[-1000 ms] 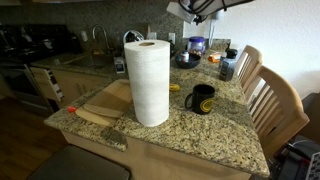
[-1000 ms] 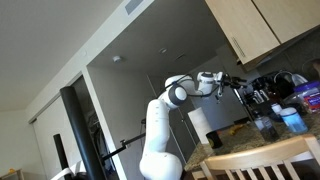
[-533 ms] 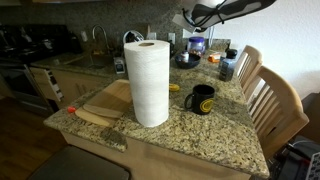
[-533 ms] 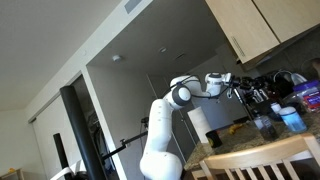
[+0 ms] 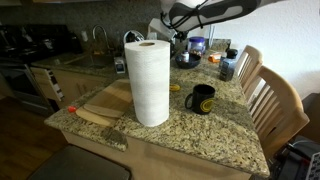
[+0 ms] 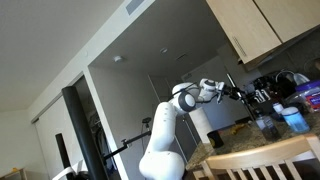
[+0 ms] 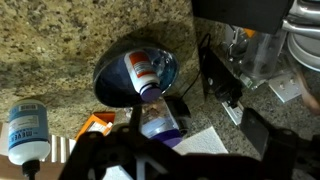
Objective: Take the orange bottle out of the bowl and put it on the counter
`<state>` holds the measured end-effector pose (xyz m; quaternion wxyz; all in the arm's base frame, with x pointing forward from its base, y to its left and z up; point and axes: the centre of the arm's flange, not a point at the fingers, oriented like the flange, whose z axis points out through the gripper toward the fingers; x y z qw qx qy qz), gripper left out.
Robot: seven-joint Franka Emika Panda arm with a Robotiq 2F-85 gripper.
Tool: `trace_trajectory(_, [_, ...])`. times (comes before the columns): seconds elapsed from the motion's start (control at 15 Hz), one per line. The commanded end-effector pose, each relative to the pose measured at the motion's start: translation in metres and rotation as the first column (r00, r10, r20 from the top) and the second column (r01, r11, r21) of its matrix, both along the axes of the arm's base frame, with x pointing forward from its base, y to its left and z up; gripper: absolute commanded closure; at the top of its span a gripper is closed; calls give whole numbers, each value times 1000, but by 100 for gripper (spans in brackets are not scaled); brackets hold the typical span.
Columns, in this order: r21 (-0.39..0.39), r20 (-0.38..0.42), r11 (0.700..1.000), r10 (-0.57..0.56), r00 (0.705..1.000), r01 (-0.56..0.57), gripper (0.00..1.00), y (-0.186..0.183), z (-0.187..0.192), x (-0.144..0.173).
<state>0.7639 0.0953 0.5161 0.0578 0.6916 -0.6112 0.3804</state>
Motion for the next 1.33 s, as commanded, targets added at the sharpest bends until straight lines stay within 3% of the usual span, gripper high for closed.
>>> trace_trajectory(0.0, [-11,21,985,175,984,-174,0,-88,7,-9])
trace_trajectory(0.07, [-69,-11,977,202,979,-203,0,-107,8,2])
trace_trajectory(0.13, [-157,-62,983,84,995,-93,0,-133,10,5])
trace_trajectory(0.2, [-189,-24,982,12,1000,-17,0,-168,9,5])
trace_trajectory(0.33, [-267,-35,960,-98,995,85,0,-222,6,1])
trace_trajectory(0.4, [-218,-21,976,-29,999,24,0,-197,11,4])
trace_trajectory(0.53, [-230,-18,972,-54,998,48,0,-219,11,2])
trace_trajectory(0.67, [-226,-18,974,-37,999,32,0,-206,10,4])
trace_trajectory(0.8, [-85,-33,992,86,996,-88,0,-201,13,4])
trace_trajectory(1.0, [55,-32,985,167,986,-165,0,-198,17,4])
trace_trajectory(1.07, [-21,-16,994,110,994,-110,0,-191,13,8])
trace_trajectory(1.27, [-14,-18,993,116,993,-116,0,-191,13,8])
